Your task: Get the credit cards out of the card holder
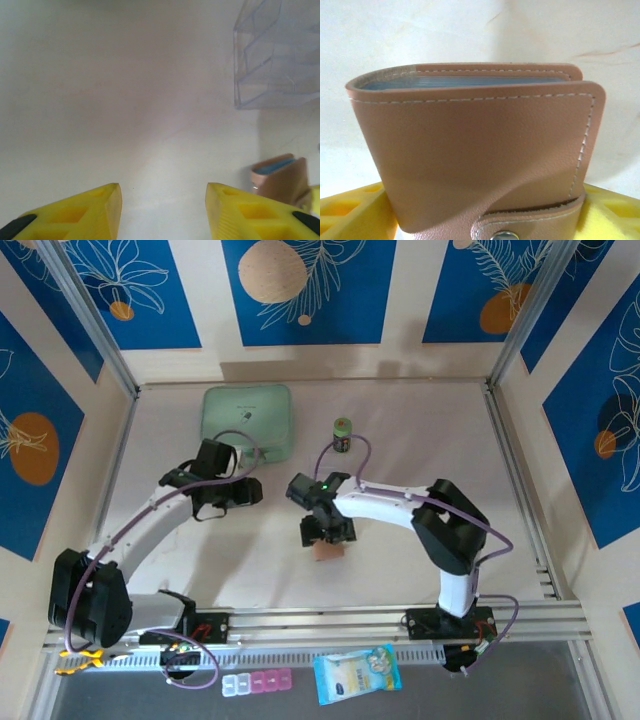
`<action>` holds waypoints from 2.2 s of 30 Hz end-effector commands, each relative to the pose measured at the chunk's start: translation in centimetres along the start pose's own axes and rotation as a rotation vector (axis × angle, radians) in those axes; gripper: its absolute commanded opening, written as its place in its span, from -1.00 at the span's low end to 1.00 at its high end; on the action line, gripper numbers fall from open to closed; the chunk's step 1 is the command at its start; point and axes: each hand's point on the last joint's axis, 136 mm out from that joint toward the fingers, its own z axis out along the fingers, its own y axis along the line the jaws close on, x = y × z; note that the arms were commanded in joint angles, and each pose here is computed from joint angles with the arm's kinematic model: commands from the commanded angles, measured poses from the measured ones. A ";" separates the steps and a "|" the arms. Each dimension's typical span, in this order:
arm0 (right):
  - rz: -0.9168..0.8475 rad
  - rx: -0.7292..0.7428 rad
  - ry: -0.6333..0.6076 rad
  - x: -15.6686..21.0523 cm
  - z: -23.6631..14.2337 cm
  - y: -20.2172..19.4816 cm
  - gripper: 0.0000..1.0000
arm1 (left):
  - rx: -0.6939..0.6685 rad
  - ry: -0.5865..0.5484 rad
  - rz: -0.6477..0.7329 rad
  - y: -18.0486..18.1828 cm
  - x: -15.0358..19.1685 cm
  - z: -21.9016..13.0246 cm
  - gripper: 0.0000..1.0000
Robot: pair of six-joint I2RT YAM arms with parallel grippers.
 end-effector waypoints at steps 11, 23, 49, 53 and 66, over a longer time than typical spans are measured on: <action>0.125 0.033 0.005 0.3 0.8 -0.3 0.61 | 0.082 0.035 -0.068 -2.2 3.4 2.0 -0.11; 0.128 0.014 -0.018 -1.0 0.6 -0.8 0.61 | 0.119 0.056 -0.074 -3.9 4.2 3.0 -0.14; 0.136 -0.099 -0.079 -0.5 -4.0 -2.9 0.69 | 0.246 0.116 -0.116 -7.6 5.8 5.0 -0.38; 0.179 -0.143 -0.083 -0.2 -4.6 -4.3 0.49 | 0.273 0.148 -0.115 -8.8 6.4 5.9 -0.59; 0.105 -0.184 -0.043 -0.6 -3.5 -2.7 0.03 | 0.385 0.217 -0.133 -11.7 8.4 7.7 -1.00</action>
